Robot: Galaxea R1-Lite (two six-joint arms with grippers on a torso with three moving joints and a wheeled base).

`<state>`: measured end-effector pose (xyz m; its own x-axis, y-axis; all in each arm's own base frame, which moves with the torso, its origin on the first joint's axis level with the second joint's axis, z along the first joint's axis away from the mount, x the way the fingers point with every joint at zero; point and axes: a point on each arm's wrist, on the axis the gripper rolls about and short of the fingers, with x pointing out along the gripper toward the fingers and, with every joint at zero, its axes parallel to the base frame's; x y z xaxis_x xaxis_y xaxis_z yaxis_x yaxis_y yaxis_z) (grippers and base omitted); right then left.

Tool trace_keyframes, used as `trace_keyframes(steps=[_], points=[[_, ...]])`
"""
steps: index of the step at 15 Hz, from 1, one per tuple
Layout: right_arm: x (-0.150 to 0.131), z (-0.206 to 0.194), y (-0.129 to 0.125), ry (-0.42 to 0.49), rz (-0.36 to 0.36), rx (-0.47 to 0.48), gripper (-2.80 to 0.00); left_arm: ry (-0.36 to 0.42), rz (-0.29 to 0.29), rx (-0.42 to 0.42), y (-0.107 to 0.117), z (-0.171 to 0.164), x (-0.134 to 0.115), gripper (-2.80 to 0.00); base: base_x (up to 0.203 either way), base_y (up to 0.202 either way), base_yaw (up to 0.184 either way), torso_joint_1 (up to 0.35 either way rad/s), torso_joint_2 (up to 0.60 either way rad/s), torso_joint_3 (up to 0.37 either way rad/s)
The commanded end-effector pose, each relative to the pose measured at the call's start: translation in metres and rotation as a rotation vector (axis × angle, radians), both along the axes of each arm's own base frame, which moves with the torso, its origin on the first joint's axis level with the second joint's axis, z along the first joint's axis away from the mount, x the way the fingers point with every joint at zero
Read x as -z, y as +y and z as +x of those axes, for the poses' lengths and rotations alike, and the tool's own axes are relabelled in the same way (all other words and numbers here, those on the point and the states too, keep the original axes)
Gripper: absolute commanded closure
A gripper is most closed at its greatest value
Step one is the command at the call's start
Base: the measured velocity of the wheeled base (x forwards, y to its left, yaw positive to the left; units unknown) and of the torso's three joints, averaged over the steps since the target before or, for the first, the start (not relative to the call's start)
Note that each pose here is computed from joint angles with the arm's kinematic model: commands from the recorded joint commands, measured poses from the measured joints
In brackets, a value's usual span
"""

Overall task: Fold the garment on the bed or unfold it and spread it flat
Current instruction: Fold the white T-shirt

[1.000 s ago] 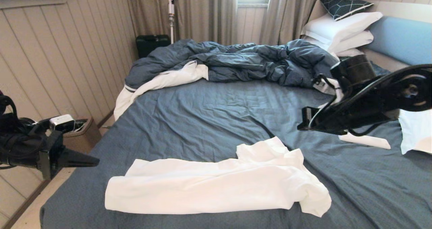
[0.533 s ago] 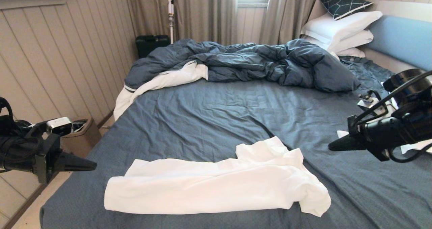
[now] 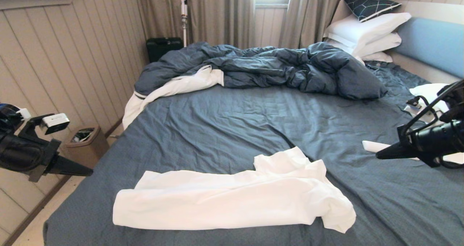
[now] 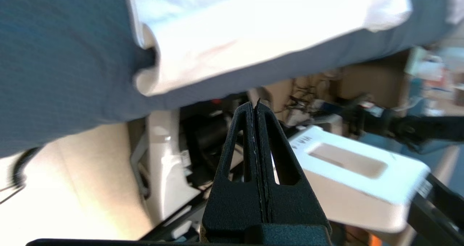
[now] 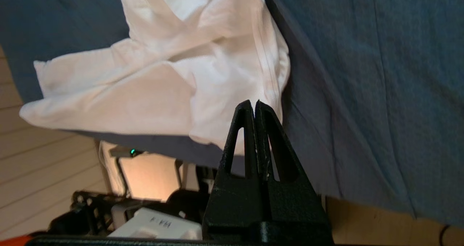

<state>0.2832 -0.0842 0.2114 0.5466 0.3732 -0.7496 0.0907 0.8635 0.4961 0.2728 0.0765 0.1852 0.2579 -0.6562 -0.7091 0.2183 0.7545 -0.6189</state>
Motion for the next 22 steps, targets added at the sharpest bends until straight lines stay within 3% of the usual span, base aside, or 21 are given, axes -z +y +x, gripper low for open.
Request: trace_keyframes(steps=[1, 2, 5, 8, 10, 16, 21, 22], points=[[0.012, 0.013, -0.006, 0.137, 0.048, -0.015, 0.00, 0.016, 0.009, -0.031, -0.004, 0.005, 0.002, 0.00, 0.000, 0.000, 0.000, 0.000, 0.00, 0.000], [0.012, 0.015, 0.003, 0.170, 0.053, -0.068, 0.00, 0.038, 0.007, -0.018, -0.015, 0.010, 0.007, 0.00, 0.000, 0.000, 0.000, 0.000, 0.00, 0.000], [0.017, 0.026, 0.068, 0.218, 0.033, -0.317, 0.00, 0.096, 0.026, 0.089, -0.057, 0.024, 0.030, 0.00, 0.000, 0.000, 0.000, 0.000, 0.00, 0.000], [0.014, 0.044, 0.121, 0.188, -0.063, -0.457, 0.00, 0.112, 0.030, 0.143, -0.089, 0.043, 0.042, 0.00, 0.000, 0.000, 0.000, 0.000, 0.00, 0.000], [0.025, 0.062, 0.146, 0.214, -0.141, -0.469, 0.00, 0.119, 0.025, 0.143, -0.102, 0.061, 0.044, 0.00, 0.000, 0.000, 0.000, 0.000, 0.00, 0.000], [0.070, 0.109, 0.198, 0.247, -0.258, -0.513, 0.00, 0.176, 0.024, 0.227, -0.161, 0.085, 0.061, 0.00, 0.000, 0.000, 0.000, 0.000, 0.00, 0.000], [0.086, 0.119, 0.228, 0.182, -0.351, -0.520, 0.00, 0.203, 0.097, 0.282, -0.188, 0.083, 0.074, 0.00, 0.000, 0.000, 0.000, 0.000, 0.00, 0.000], [0.099, 0.126, 0.236, 0.164, -0.416, -0.488, 0.00, 0.204, 0.099, 0.282, -0.188, 0.082, 0.074, 0.00, 0.000, 0.000, 0.000, 0.000, 0.00, 0.000]])
